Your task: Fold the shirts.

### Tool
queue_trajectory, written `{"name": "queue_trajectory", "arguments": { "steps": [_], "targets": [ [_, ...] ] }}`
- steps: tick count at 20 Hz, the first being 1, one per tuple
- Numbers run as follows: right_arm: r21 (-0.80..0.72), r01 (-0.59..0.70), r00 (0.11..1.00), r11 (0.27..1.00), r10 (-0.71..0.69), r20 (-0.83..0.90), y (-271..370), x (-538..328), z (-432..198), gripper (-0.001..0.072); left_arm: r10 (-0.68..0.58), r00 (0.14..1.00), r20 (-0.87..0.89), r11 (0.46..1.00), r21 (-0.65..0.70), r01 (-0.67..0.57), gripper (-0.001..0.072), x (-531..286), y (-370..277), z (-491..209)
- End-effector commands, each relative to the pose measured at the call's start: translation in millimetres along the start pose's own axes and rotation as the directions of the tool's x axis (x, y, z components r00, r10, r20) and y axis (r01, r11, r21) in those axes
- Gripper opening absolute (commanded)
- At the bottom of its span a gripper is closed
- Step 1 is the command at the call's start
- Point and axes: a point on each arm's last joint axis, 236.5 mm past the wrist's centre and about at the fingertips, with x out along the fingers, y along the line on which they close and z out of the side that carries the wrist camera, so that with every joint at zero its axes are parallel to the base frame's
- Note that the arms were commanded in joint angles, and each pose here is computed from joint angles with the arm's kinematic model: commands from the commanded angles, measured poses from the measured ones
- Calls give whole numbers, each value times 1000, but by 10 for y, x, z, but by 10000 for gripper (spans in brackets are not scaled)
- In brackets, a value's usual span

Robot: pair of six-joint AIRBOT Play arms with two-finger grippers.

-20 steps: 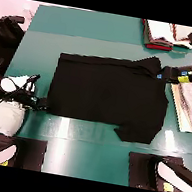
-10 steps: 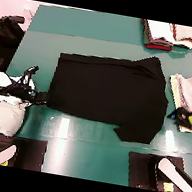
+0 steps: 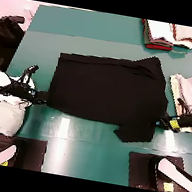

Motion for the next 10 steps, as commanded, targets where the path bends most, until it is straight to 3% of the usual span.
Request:
{"name": "queue_trajectory", "arguments": {
  "steps": [1, 3, 5, 7, 10],
  "targets": [
    [-234, 40, 985, 972, 1, 174, 593, -380, 413, 13, 3, 994, 109, 999, 52, -9, 25, -302, -132, 319],
    [-380, 96, 921, 920, 62, 383, 1159, -1126, 686, 13, 2, 949, 315, 991, 127, -44, 25, -990, -389, 749],
    [-477, 181, 786, 860, 164, 595, 1746, -2123, 795, 13, -25, 838, 545, 973, 207, -105, 25, -1999, -756, 1066],
    [-517, 286, 591, 807, 276, 758, 2233, -3179, 621, 13, -124, 649, 750, 945, 289, -153, 25, -3212, -1270, 1117],
    [-492, 445, 283, 748, 404, 870, 2714, -4504, -18, 13, -277, 352, 894, 904, 367, -220, 25, -4711, -1885, 746]
  ]
}}
